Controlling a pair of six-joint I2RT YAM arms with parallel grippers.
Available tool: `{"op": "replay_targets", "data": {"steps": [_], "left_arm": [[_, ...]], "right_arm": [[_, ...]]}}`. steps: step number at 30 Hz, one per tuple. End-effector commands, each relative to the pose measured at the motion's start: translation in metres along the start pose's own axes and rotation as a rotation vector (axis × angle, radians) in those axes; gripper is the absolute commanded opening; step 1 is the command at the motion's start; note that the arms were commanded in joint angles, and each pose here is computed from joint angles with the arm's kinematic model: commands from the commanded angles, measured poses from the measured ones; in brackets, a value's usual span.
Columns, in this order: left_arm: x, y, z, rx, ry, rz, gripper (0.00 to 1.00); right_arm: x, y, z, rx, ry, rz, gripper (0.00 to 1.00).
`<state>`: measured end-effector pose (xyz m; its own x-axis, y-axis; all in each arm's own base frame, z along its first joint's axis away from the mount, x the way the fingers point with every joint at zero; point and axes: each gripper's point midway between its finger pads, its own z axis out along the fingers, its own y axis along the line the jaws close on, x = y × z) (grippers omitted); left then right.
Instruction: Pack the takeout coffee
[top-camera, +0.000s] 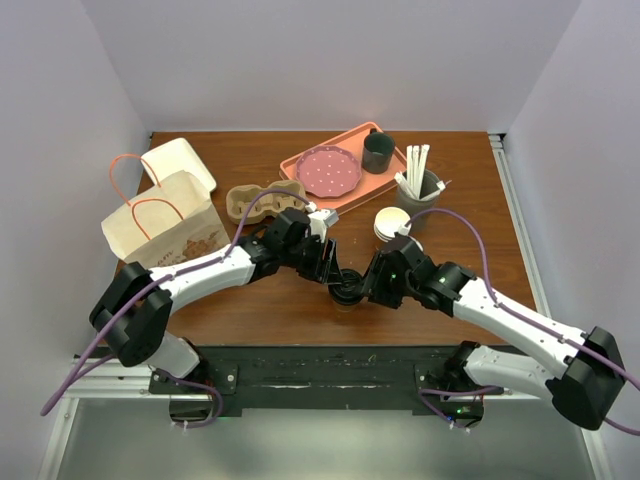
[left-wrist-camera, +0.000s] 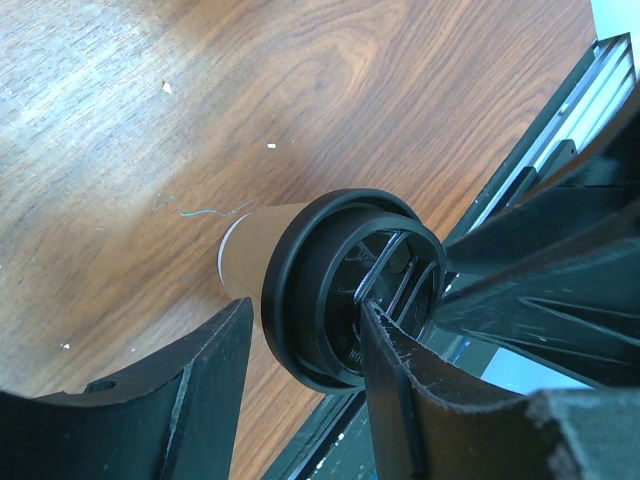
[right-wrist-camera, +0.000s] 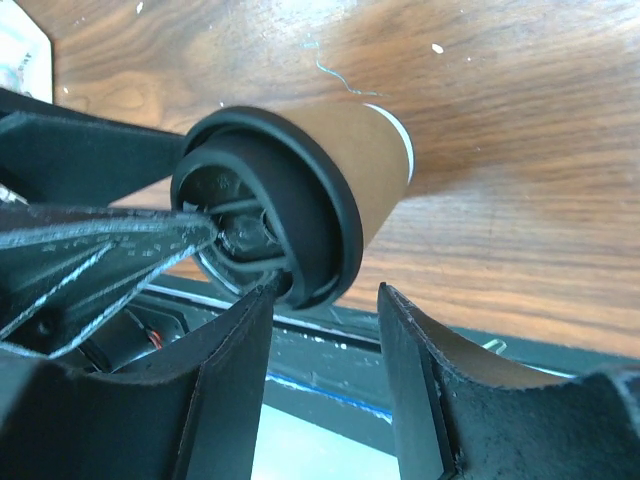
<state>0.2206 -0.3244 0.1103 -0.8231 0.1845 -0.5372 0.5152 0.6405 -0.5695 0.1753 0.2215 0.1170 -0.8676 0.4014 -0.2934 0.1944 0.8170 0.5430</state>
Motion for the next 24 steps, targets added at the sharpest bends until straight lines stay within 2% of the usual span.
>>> {"op": "replay_targets", "data": {"steps": [1, 6, 11, 15, 21, 24], "left_arm": [[0.001, 0.004, -0.001, -0.005, -0.014, 0.018, 0.51], [0.005, 0.007, 0.000, -0.013, -0.009, 0.009, 0.51], [0.013, 0.018, 0.004, -0.050, 0.006, -0.001, 0.51], [0.025, 0.032, 0.007, -0.094, 0.026, -0.017, 0.50], [0.041, 0.045, 0.006, -0.141, 0.048, -0.050, 0.50], [0.048, 0.048, 0.002, -0.159, 0.050, -0.076, 0.50]], "right_arm": [[-0.006, 0.020, 0.005, -0.102, -0.019, 0.041, 0.50], [0.002, 0.016, 0.011, -0.105, 0.008, 0.042, 0.42], [0.011, -0.008, 0.015, -0.070, 0.007, 0.081, 0.32], [0.024, -0.038, 0.023, -0.010, 0.023, 0.088, 0.30], [0.038, -0.087, 0.038, 0.168, 0.057, 0.030, 0.29], [0.039, -0.097, 0.043, 0.207, 0.059, -0.010, 0.28]]}}
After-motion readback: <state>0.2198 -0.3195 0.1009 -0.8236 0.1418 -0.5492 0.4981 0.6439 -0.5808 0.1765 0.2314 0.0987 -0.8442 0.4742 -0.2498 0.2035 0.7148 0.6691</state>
